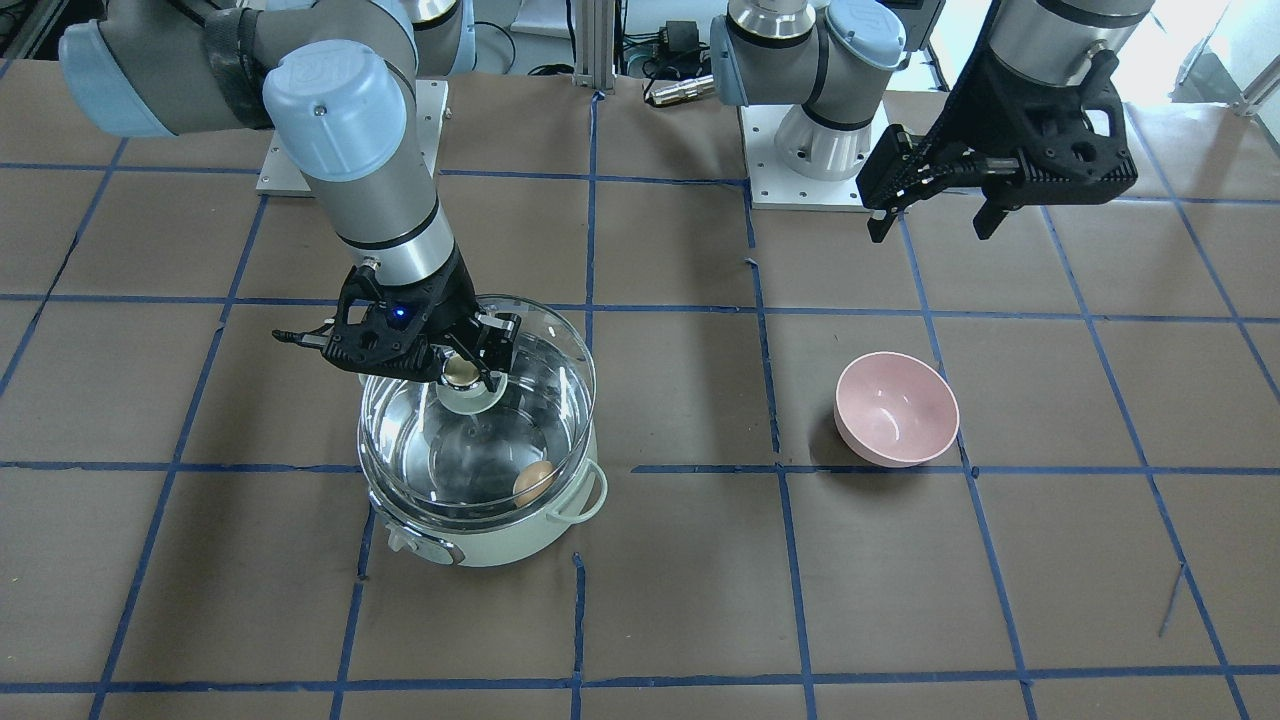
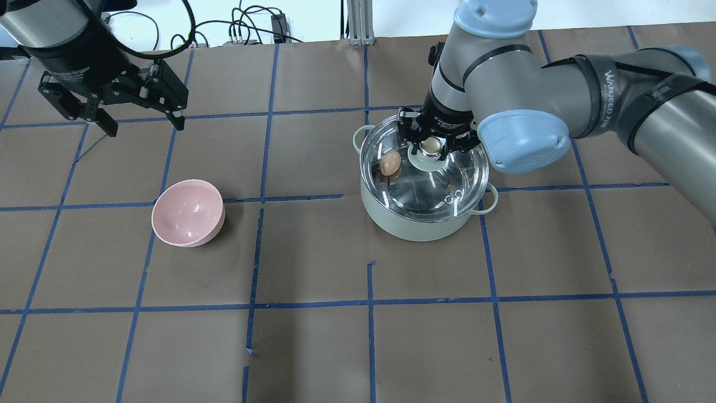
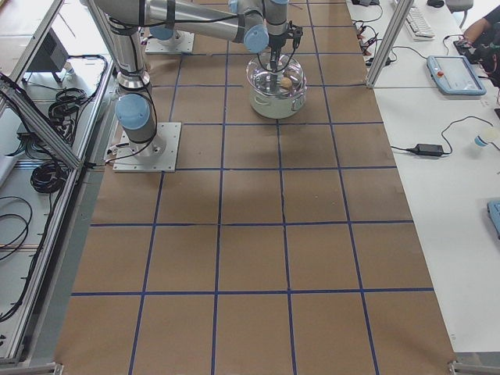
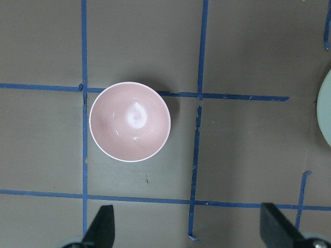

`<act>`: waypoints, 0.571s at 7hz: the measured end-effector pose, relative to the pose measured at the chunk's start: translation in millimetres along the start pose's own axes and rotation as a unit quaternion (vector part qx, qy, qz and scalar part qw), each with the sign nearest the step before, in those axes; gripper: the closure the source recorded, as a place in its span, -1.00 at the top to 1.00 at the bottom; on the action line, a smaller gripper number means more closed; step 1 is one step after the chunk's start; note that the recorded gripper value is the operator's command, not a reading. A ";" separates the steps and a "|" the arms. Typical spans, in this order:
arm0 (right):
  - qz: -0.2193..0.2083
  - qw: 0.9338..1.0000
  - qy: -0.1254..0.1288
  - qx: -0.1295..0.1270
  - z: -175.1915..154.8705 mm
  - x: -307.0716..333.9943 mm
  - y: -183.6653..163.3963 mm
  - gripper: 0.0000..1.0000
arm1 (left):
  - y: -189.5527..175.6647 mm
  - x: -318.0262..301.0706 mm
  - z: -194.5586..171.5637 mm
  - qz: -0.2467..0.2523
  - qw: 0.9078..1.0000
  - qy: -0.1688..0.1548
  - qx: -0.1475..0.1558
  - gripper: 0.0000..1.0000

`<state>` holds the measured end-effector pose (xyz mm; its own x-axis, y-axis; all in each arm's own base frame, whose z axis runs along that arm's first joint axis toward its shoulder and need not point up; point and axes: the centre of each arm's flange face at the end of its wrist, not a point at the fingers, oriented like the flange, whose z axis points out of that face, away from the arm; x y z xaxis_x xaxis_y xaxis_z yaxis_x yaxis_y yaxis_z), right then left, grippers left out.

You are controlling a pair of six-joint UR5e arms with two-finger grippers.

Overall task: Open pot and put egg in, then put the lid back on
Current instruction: 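Lower the glass lid onto the pot with the right gripper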

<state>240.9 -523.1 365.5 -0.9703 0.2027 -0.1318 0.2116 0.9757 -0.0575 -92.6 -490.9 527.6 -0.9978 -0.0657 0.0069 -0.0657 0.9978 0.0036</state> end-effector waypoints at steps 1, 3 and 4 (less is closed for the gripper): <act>-0.003 1.000 0.000 0.000 0.8 -0.2 -0.3 -0.21 | 0.1 0.3 0.1 0.000 1.000 0.002 0.000 1.00; -0.006 1.000 0.001 -0.001 2.3 0.4 -1.0 -0.21 | 0.5 0.3 0.2 0.000 1.000 0.003 0.000 1.00; -0.007 1.000 0.001 -0.001 3.7 0.6 -1.8 -0.21 | 0.6 0.3 0.2 0.000 1.000 0.003 0.000 1.00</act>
<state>240.4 -525.0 361.9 -0.9736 0.1883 -0.1288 0.1968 0.9788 -0.0569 -93.0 -490.4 527.4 -0.9977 -0.0657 0.0134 -0.0657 0.9978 0.0038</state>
